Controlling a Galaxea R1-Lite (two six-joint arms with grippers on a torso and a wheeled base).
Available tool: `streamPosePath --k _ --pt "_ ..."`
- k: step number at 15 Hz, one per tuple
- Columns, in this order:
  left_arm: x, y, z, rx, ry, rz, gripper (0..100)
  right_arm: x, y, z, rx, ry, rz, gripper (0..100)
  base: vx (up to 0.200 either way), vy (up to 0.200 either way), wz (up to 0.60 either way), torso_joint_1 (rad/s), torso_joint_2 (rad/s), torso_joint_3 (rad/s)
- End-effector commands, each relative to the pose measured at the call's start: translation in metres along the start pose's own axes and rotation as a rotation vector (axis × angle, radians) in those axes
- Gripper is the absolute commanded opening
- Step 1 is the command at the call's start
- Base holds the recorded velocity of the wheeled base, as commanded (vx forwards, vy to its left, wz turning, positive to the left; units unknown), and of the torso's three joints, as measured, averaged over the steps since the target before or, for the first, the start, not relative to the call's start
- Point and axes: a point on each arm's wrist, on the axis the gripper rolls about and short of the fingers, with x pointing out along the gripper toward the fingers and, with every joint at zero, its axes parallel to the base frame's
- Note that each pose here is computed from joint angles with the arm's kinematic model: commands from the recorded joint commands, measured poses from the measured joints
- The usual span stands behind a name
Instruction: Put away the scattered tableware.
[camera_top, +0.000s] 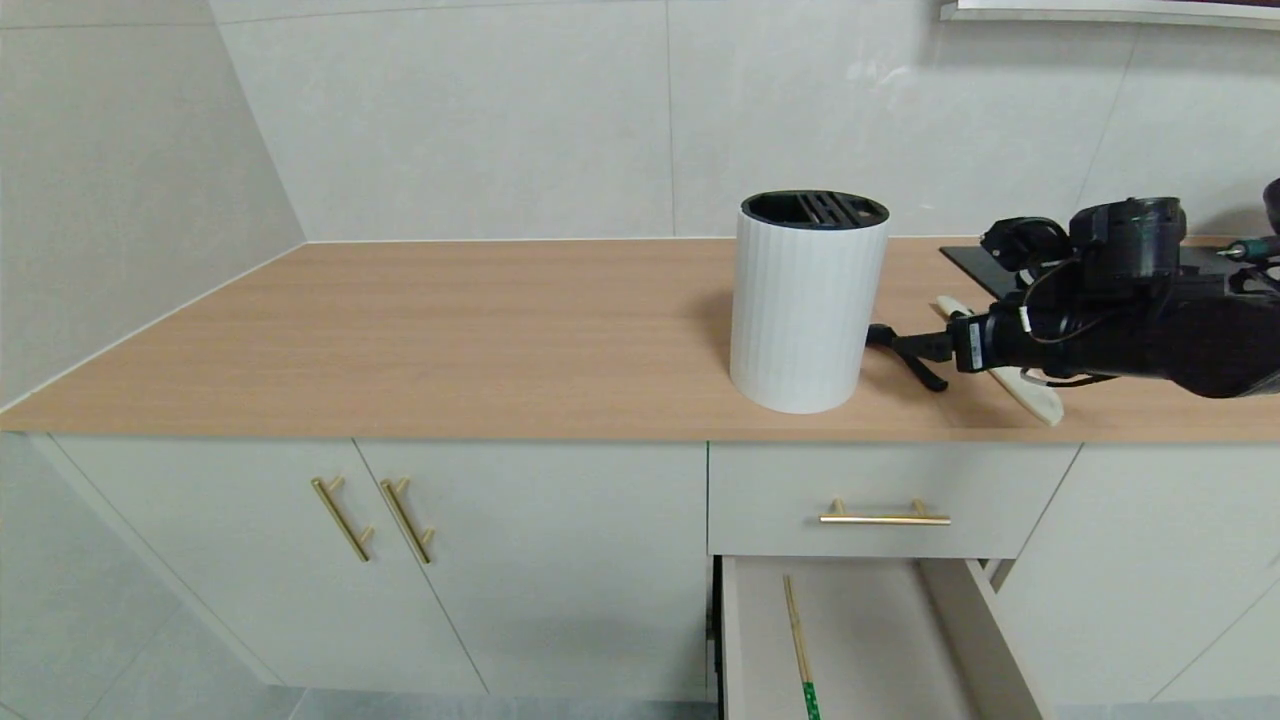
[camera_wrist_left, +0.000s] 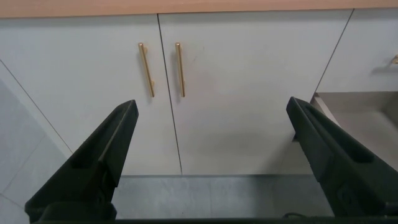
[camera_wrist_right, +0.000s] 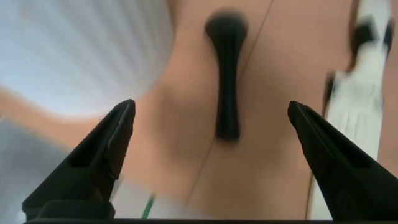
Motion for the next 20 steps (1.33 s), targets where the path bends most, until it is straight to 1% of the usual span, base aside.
streamPosePath --k 1,4,7,14,15,20 --pt "0.0 0.0 0.0 0.0 0.0 0.0 100 0.023 0.0 -0.023 0.012 0.061 0.015 100 0.0 0.0 0.0 0.0 0.0 0.0" --pt "0.0 0.0 0.0 0.0 0.0 0.0 100 0.031 -0.001 -0.029 0.014 0.069 0.012 100 0.0 0.0 0.0 0.0 0.0 0.0" --pt "0.0 0.0 0.0 0.0 0.0 0.0 100 0.043 -0.003 -0.035 0.007 0.04 0.003 100 0.0 0.0 0.0 0.0 0.0 0.0" --pt "0.0 0.0 0.0 0.0 0.0 0.0 100 0.047 -0.005 -0.036 0.007 0.04 -0.011 100 0.0 0.0 0.0 0.0 0.0 0.0" --pt "0.0 0.0 0.0 0.0 0.0 0.0 100 0.048 -0.005 -0.037 0.007 0.043 -0.01 0 0.0 0.0 0.0 0.0 0.0 0.0" --pt "0.0 0.0 0.0 0.0 0.0 0.0 100 0.048 -0.003 -0.036 0.006 0.047 -0.018 0 0.0 0.0 0.0 0.0 0.0 0.0"
